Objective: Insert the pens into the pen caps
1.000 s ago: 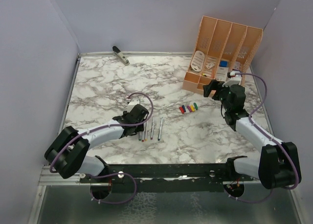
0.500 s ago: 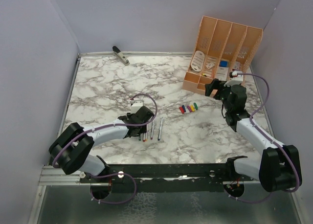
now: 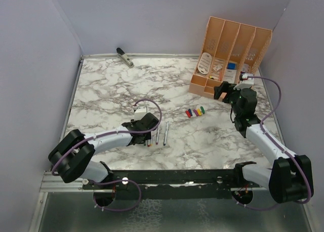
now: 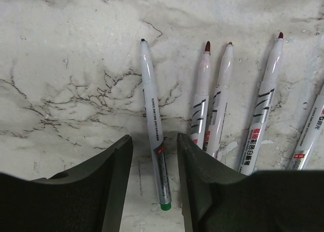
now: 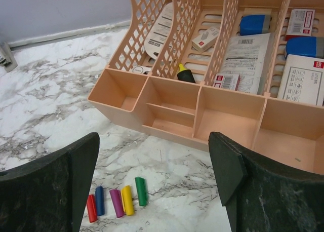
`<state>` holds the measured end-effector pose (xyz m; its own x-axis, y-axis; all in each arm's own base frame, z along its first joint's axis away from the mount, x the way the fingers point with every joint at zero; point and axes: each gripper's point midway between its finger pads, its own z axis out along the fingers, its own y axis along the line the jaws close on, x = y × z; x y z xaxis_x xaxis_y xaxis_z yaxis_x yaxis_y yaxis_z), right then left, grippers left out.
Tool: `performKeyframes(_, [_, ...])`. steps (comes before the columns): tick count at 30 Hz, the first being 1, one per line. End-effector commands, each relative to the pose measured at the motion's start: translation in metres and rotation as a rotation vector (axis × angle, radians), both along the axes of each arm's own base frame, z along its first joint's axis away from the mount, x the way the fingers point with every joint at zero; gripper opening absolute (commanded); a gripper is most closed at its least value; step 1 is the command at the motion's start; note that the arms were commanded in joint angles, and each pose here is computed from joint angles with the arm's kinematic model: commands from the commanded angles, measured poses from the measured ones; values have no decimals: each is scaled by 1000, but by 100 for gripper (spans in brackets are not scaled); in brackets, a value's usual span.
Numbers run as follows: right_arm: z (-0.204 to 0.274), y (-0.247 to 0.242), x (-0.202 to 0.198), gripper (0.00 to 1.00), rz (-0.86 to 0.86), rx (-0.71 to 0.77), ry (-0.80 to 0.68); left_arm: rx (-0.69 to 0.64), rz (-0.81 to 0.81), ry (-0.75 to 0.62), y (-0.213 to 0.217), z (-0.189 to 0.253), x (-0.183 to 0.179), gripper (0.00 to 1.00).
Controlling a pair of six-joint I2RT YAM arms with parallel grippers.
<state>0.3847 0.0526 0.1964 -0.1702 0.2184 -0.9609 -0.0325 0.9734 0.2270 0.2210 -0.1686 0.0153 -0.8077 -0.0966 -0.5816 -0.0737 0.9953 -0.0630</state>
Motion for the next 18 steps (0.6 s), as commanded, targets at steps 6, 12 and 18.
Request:
performKeyframes(6, [14,-11,1,87,-50,-24,-14,138,-11,211,23,-43,-39,36])
performKeyframes(12, [16,-12,1,86,-53,-27,-13,150,-9,229,26,-48,-42,28])
performKeyframes(18, [17,-14,0,86,-66,-31,-13,157,-21,267,29,-56,-51,16])
